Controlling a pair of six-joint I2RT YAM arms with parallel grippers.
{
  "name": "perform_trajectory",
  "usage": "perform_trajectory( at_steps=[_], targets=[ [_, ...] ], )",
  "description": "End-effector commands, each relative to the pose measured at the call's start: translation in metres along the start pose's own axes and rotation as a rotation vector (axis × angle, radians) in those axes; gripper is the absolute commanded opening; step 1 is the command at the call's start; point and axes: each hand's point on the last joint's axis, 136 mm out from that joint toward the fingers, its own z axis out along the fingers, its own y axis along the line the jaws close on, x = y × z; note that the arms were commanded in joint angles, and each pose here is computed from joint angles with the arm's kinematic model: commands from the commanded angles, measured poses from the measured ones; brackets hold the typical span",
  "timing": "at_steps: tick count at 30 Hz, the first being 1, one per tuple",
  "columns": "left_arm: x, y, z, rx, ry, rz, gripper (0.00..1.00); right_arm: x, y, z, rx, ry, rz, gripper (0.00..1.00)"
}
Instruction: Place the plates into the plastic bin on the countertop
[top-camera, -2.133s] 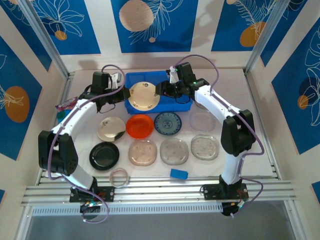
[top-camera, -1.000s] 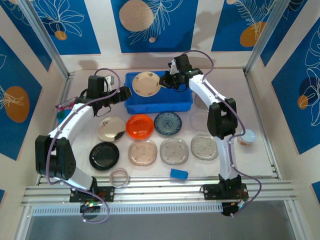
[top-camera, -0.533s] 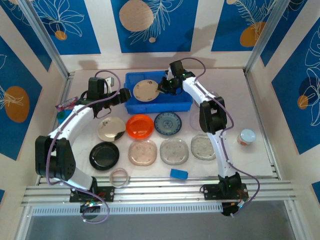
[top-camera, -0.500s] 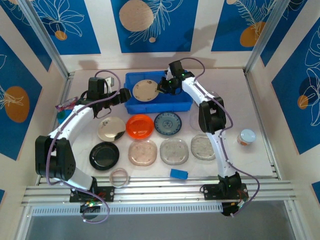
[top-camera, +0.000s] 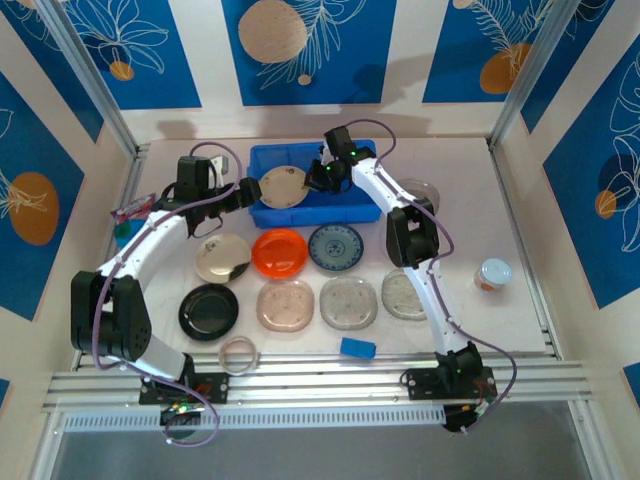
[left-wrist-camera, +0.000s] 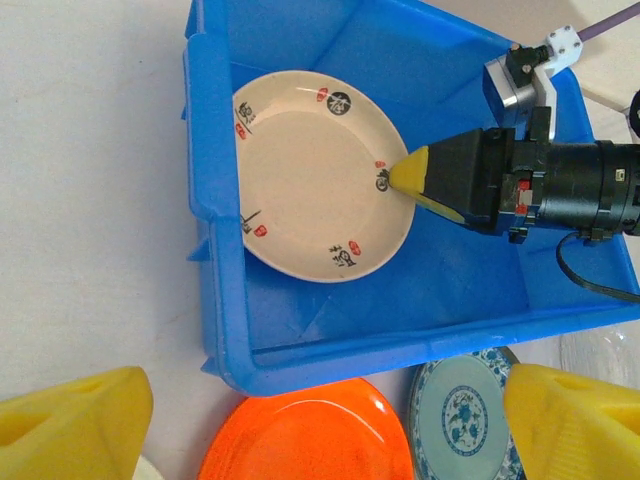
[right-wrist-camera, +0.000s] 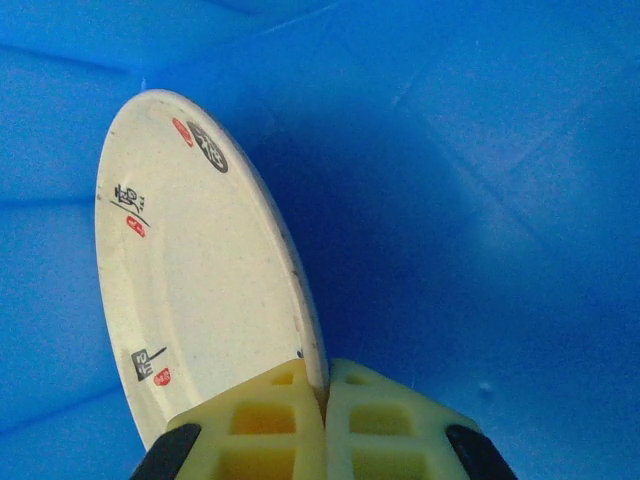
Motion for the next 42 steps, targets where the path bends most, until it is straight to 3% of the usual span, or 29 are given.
perform_trajectory(
  at_steps=[1,6,17,22,27,31,34,38,42],
  targets=[
    [-0.004,0.0,-0.005,0.008,-0.017,0.0,0.91,0.005,0.0,0.004,-0.005,0.028,0.016,0.0],
    [-0.005,0.0,-0.005,0.009,-0.02,-0.002,0.92,0.008,-0.003,0.005,0.013,0.034,0.02,0.08],
    [-0.005,-0.003,-0.004,0.004,-0.022,0.007,0.96,0.001,0.008,-0.017,0.046,-0.014,-0.037,0.46],
    [-0.012,-0.002,-0.005,-0.057,-0.036,0.009,1.0,-0.011,0.026,-0.057,-0.02,-0.046,-0.081,0.47],
    [-0.027,-0.016,-0.011,0.007,-0.156,0.046,1.0,-0.007,0.061,-0.103,-0.12,-0.07,-0.167,0.47],
    [-0.029,-0.028,-0.003,0.068,-0.119,0.004,1.0,0.0,0.077,-0.146,-0.104,-0.114,-0.214,0.46],
    [-0.034,-0.054,-0.002,0.201,-0.102,0.026,1.0,-0.003,0.071,-0.187,-0.081,-0.187,-0.198,0.45],
    [-0.046,-0.093,-0.011,0.445,-0.171,0.015,1.0,-0.006,0.042,-0.233,-0.109,-0.243,-0.118,0.43],
    [-0.046,-0.1,-0.001,0.417,-0.12,-0.001,1.0,-0.01,-0.011,-0.264,-0.027,-0.319,-0.02,0.41]
  ],
)
